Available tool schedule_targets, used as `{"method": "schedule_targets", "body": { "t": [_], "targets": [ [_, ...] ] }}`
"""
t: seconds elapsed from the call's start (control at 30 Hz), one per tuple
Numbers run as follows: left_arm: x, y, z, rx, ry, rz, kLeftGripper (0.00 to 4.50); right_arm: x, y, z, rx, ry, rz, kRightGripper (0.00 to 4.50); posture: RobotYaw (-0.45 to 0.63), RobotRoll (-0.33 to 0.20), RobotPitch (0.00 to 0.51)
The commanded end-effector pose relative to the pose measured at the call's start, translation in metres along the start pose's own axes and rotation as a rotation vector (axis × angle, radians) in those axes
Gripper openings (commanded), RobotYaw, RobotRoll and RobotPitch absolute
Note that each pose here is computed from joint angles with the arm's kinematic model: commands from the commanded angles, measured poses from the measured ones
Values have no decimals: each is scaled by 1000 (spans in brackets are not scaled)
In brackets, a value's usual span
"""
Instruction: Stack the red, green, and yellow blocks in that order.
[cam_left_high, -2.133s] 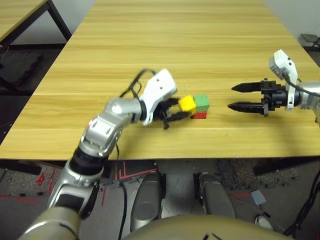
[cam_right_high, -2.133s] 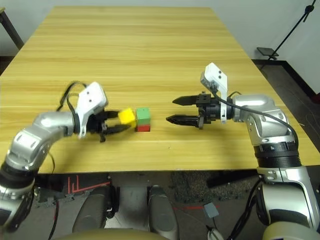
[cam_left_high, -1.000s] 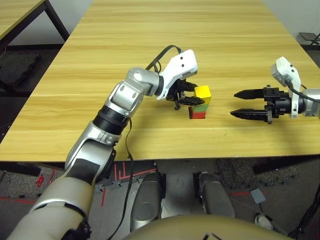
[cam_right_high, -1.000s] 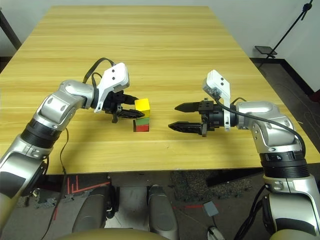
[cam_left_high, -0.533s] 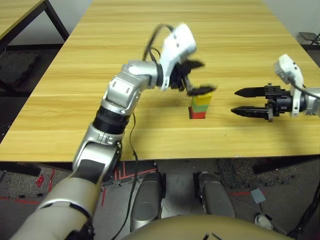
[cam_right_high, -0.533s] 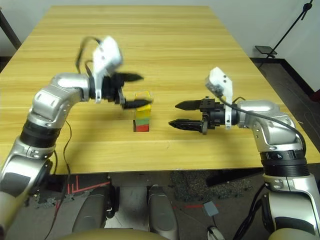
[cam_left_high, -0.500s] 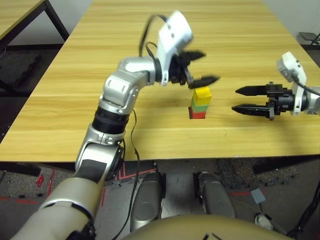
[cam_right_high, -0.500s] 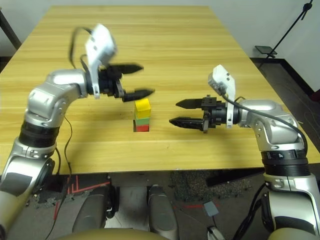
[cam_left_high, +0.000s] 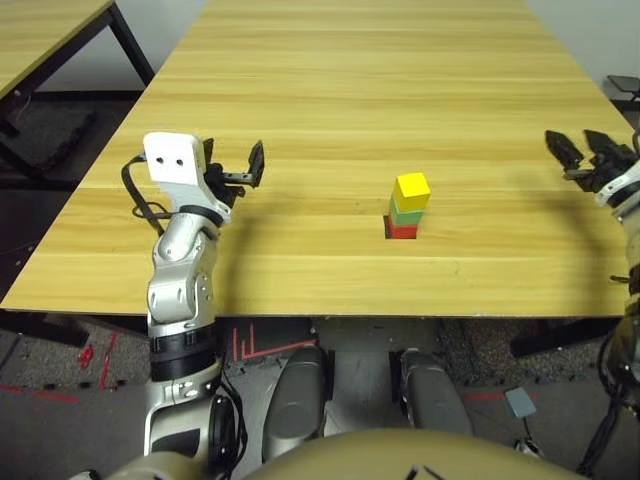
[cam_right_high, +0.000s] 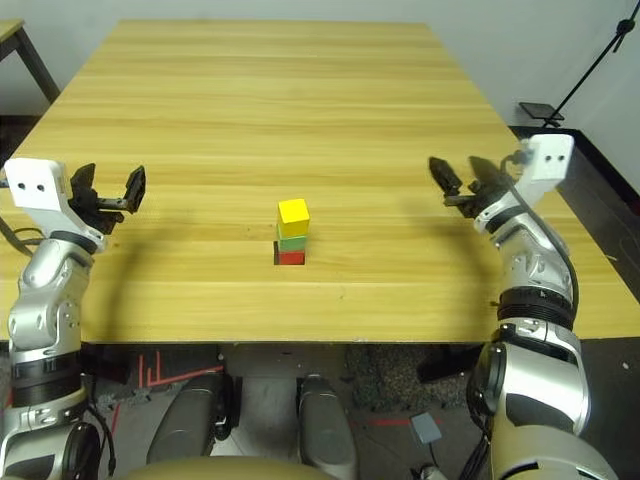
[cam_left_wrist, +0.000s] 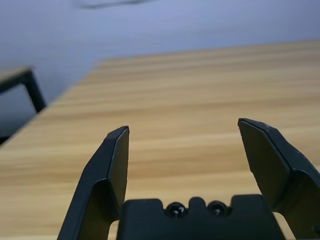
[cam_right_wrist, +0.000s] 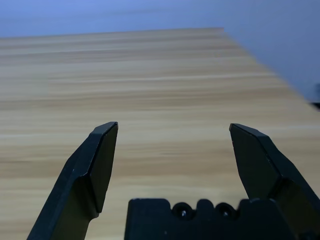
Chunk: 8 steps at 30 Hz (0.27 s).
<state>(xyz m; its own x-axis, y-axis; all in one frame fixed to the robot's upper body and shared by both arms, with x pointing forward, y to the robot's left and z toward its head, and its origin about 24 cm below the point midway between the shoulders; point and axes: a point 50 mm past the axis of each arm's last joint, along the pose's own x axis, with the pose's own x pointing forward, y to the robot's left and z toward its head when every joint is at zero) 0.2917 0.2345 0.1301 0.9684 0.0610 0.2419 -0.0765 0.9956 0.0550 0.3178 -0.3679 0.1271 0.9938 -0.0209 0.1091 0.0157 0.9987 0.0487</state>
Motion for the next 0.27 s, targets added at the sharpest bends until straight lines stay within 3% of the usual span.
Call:
{"method": "schedule_targets", "body": {
  "t": [0.03, 0.27],
  "targets": [
    [2, 2, -6, 19, -38, 49, 4433, -9, -15, 0, -20, -15, -73, 4500, 161, -130, 77],
    [-6, 13, -22, 22, -15, 163, 4433, -27, -31, -11, -48, 48, -135, 4500, 133, -132, 78]
  ]
}}
